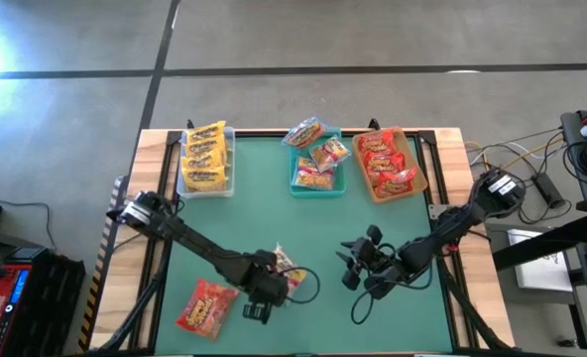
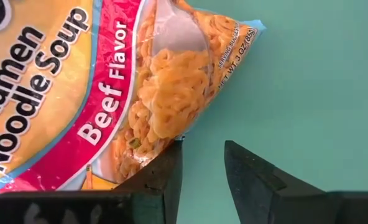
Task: Sort Maruchan noodles
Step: Put the blue noodle pack into the green bin
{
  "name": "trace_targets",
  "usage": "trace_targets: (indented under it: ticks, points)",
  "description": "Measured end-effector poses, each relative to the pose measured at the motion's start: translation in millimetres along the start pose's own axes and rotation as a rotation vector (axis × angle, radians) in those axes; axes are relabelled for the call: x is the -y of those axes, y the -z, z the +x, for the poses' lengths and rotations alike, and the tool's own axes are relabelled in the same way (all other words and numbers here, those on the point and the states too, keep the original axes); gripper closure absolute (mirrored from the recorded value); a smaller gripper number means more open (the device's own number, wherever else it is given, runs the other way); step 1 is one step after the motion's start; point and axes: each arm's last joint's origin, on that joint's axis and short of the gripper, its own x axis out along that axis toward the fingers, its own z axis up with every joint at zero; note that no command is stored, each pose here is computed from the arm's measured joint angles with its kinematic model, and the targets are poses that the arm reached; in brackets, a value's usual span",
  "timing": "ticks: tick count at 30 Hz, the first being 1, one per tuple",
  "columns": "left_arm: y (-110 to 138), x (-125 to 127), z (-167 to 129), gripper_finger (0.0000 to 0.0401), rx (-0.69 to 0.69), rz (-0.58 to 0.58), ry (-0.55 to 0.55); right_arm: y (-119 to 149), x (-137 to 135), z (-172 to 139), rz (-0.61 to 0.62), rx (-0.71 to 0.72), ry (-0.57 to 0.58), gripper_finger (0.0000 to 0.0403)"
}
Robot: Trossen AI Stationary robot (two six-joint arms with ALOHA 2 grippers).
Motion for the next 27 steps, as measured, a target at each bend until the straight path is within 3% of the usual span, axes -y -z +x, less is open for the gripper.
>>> trace_targets:
  ticks: [11, 27]
  points:
    - [-9.9, -43.9, 1.1, 0.0306, 0.001, 0.188, -0.031, -6.4, -0.9, 3.7, 0.085, 0.006, 0.004, 0.0271]
    - [-32.8, -92.5, 0.0, 0.0306, 0.179, 0.331, -0.073, -10.7, -4.5, 2.9, 0.097, 0.008, -0.009, 0.0271]
